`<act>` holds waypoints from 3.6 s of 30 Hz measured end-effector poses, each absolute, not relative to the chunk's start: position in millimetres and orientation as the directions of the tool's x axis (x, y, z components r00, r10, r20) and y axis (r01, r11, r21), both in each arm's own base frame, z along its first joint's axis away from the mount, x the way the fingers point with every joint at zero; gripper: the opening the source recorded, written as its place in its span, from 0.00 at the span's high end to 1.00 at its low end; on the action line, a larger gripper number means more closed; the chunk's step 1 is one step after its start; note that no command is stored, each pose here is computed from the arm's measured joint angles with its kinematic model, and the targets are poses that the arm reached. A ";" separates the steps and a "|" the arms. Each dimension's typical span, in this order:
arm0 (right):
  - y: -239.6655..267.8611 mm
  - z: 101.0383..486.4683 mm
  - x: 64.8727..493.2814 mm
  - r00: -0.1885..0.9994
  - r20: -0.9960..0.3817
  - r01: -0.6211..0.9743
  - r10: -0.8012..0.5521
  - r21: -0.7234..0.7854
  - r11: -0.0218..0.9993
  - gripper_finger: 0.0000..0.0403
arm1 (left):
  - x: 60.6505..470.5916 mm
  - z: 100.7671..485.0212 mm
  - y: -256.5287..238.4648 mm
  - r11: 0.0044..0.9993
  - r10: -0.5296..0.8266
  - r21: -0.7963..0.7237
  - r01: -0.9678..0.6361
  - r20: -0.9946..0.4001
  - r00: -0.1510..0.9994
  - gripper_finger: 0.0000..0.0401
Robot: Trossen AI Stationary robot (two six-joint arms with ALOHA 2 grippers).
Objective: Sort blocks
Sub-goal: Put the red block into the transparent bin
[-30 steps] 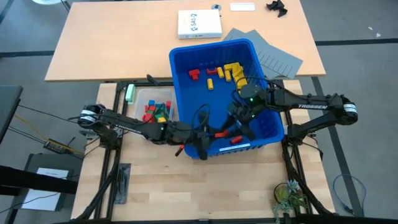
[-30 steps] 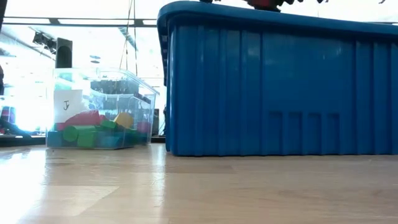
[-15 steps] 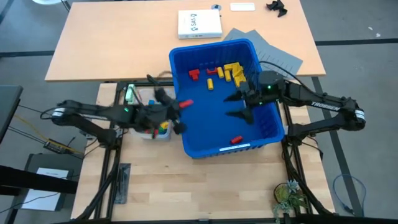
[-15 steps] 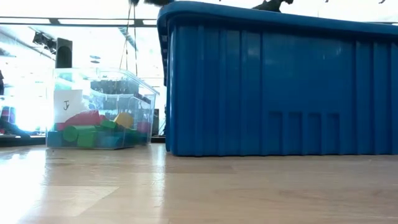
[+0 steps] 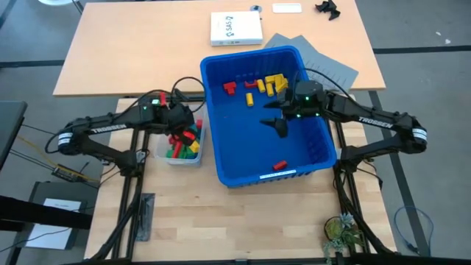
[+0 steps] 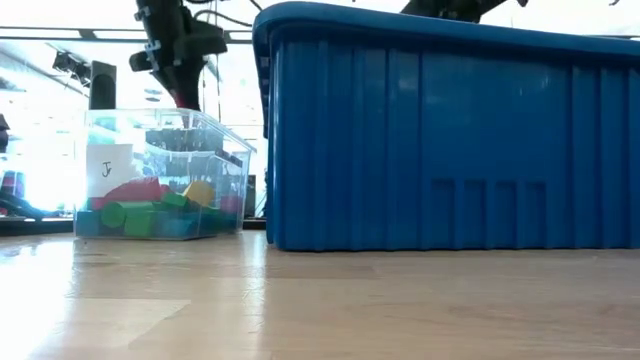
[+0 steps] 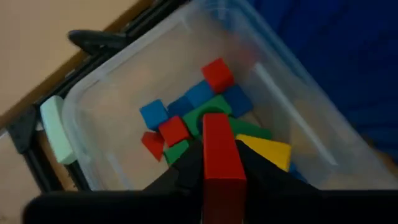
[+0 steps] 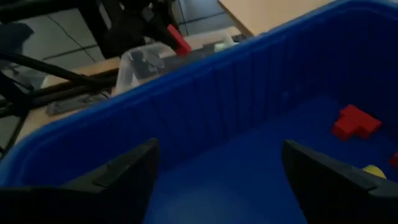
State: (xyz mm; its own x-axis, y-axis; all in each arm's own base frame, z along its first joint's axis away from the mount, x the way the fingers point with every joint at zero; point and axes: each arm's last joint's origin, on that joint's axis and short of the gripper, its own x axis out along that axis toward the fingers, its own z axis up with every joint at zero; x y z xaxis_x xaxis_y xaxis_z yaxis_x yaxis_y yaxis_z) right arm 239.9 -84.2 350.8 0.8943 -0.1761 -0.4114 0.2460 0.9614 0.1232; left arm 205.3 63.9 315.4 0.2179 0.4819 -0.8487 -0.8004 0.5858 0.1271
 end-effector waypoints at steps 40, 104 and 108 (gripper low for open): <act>-333.8 190.0 305.5 0.601 -0.572 0.674 -0.558 -0.012 0.738 0.98 | 232.1 333.7 80.8 0.585 0.617 -0.016 -0.811 -0.639 0.458 0.23; -268.0 155.6 344.6 0.365 -0.858 0.712 -0.360 0.008 0.702 0.61 | 236.1 336.2 78.8 0.616 0.586 -0.067 -0.785 -0.627 0.514 0.23; -267.5 156.1 344.1 0.362 -0.862 0.693 -0.355 -0.006 0.721 0.69 | 237.4 337.8 79.3 0.616 0.590 -0.081 -0.784 -0.612 0.527 0.23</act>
